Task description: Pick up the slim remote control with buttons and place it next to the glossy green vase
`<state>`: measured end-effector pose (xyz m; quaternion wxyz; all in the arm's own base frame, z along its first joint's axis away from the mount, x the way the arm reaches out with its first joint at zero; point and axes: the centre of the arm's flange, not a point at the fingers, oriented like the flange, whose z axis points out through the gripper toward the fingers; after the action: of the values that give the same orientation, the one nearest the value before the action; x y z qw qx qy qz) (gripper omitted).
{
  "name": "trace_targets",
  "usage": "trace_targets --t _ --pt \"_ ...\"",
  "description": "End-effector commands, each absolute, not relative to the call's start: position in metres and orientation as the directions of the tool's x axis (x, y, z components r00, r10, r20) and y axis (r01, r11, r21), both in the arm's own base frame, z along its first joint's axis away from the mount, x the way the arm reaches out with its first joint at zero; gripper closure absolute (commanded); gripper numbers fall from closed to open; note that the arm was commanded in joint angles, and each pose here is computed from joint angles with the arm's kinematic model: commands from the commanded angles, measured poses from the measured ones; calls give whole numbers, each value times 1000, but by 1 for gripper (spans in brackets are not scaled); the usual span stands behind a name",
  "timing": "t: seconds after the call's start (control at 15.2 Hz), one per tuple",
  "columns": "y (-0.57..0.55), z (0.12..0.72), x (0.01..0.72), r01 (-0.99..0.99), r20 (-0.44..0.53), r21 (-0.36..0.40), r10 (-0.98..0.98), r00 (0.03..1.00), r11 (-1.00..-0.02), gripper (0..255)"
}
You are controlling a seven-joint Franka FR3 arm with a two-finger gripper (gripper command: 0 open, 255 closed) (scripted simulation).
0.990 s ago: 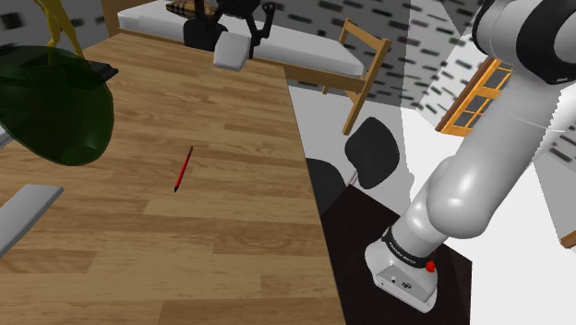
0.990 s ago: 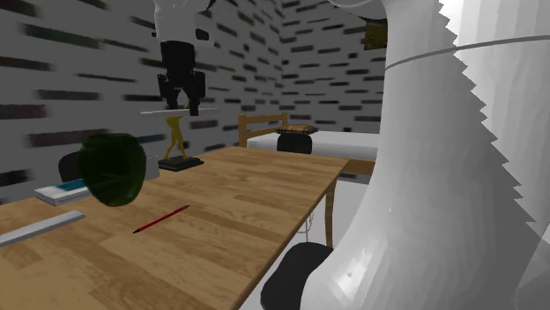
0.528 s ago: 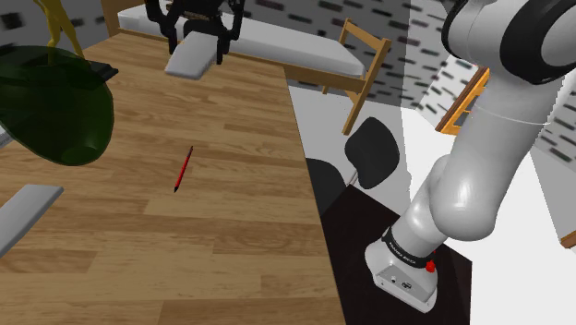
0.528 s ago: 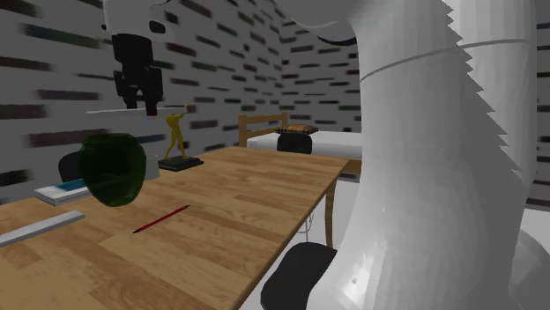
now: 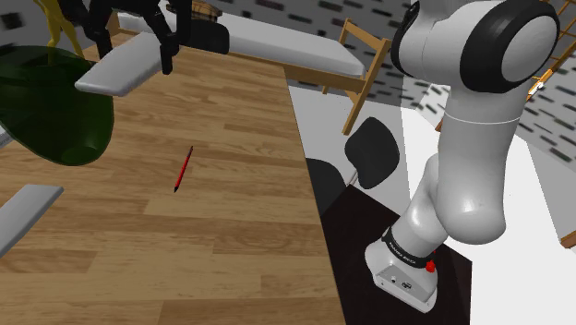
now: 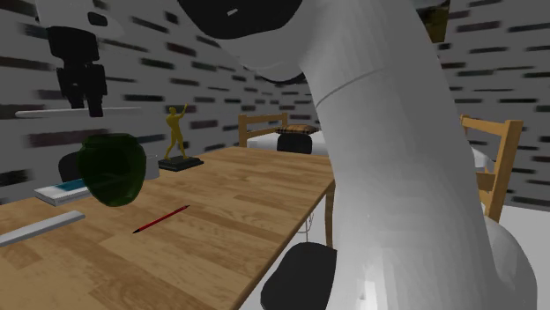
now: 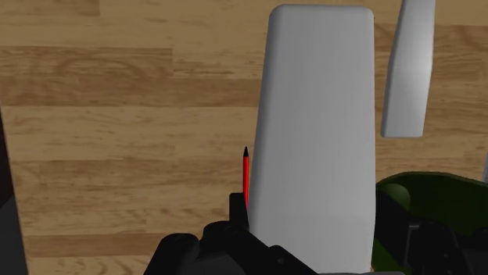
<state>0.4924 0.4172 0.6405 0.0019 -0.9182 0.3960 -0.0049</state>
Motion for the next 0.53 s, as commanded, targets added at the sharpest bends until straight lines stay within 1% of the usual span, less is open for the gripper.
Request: trace_targets --t 0.0,0.46 --pt "429 635 488 -729 8 -8 -729 685 -685 255" --pt "429 598 488 -729 8 -8 -729 685 -685 255"
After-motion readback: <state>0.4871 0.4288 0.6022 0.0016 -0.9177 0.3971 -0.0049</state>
